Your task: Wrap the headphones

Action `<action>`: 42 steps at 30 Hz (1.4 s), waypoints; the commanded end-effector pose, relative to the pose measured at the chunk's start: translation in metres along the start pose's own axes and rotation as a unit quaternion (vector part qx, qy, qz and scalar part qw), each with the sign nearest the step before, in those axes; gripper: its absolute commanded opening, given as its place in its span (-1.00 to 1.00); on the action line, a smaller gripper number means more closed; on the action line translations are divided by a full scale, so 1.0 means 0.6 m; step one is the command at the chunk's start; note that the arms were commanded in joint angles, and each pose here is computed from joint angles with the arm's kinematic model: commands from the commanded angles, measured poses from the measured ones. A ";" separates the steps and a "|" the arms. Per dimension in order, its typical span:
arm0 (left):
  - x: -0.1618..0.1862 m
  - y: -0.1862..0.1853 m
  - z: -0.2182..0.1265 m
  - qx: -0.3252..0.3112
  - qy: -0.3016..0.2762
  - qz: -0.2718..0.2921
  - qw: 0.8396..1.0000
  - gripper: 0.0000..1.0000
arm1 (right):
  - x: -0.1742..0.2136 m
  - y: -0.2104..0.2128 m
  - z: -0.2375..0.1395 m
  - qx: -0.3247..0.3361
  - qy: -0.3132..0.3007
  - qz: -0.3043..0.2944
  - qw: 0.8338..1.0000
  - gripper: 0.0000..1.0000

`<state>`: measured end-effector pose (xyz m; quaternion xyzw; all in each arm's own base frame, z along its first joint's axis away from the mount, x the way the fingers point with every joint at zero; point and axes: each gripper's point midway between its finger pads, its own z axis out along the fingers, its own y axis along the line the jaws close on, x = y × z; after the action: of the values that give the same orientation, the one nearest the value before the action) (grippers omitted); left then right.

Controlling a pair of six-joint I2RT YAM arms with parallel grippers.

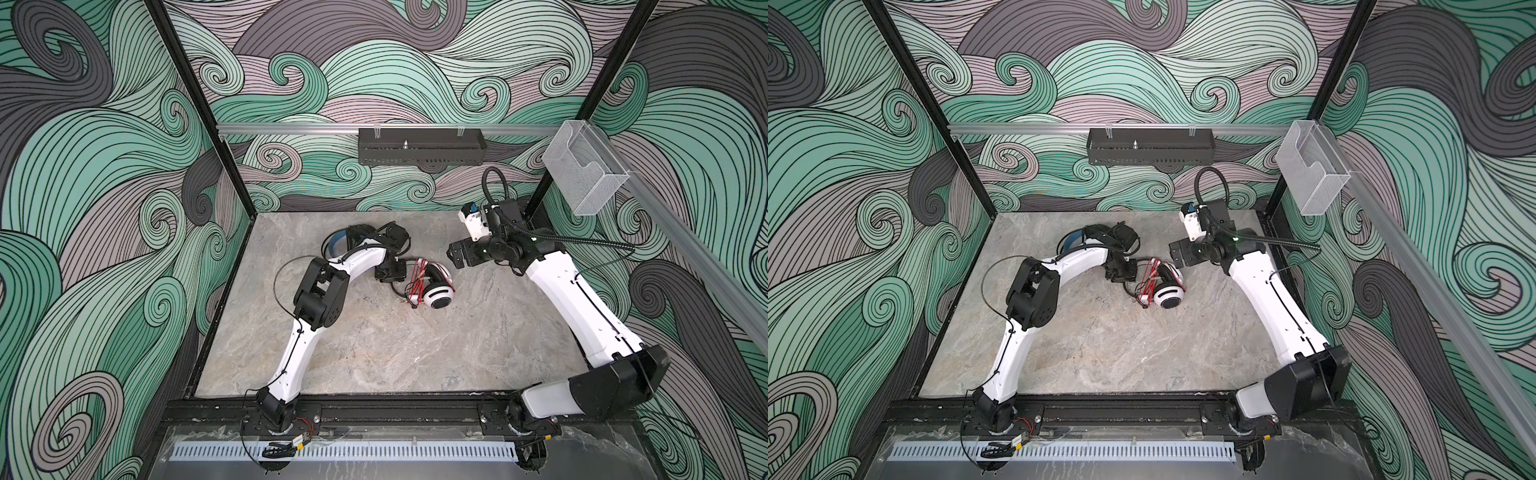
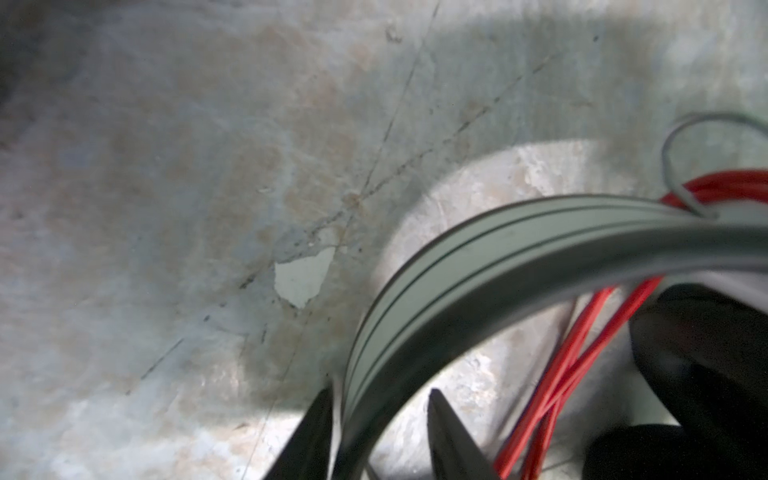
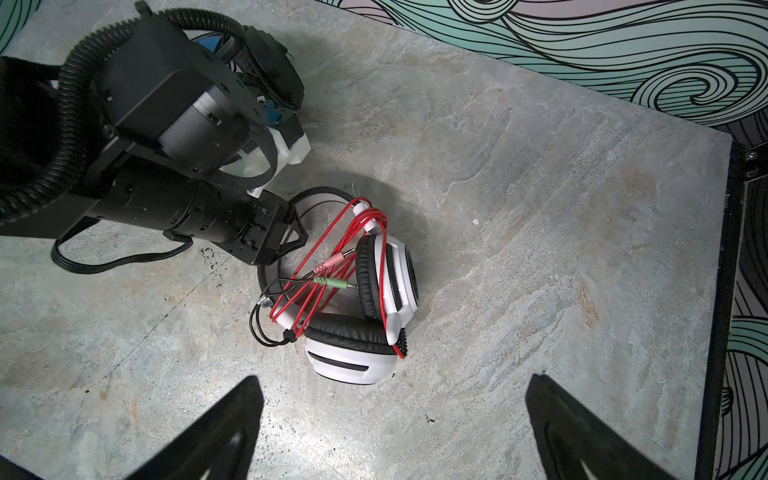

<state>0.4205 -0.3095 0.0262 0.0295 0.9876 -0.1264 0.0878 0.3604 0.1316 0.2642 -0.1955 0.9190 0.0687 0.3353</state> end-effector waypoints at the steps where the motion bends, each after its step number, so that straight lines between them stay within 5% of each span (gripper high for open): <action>1: -0.010 -0.015 -0.058 0.020 -0.020 0.006 1.000 -0.03 | -0.009 -0.003 -0.023 0.004 -0.013 0.000 1.000 0.99; 14: 0.007 -0.064 -0.189 0.069 -0.065 0.047 0.994 0.60 | 0.021 0.000 -0.032 0.003 -0.024 0.012 1.000 0.99; 17: 0.040 -0.096 -0.229 0.109 -0.069 0.081 0.988 0.87 | 0.027 -0.009 -0.035 0.019 -0.046 0.019 0.999 0.99; 22: 0.126 -0.107 -0.319 0.133 -0.108 0.164 0.972 0.97 | 0.051 -0.051 -0.019 0.076 -0.082 0.036 0.993 0.99; 31: 0.189 0.206 -0.393 -0.057 -0.241 0.059 0.967 0.97 | 0.165 -0.144 0.058 0.213 -0.142 0.125 0.959 0.99; 35: 0.179 0.329 -0.415 -0.205 -0.305 0.014 0.930 0.97 | 0.210 -0.176 0.058 0.261 -0.180 0.155 0.936 0.99; 37: 0.168 0.374 -0.420 -0.259 -0.342 -0.005 0.903 0.97 | 0.222 -0.171 0.077 0.231 -0.183 0.145 0.944 0.99; 42: 0.132 0.429 -0.403 -0.287 -0.436 -0.010 0.853 0.97 | 0.257 -0.180 0.118 0.223 -0.186 0.126 0.948 0.99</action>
<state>0.2917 -0.0143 0.1395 -0.0398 0.9066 0.1257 0.4009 0.3208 -0.0014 0.0964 0.0285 0.8803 -0.0741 0.4677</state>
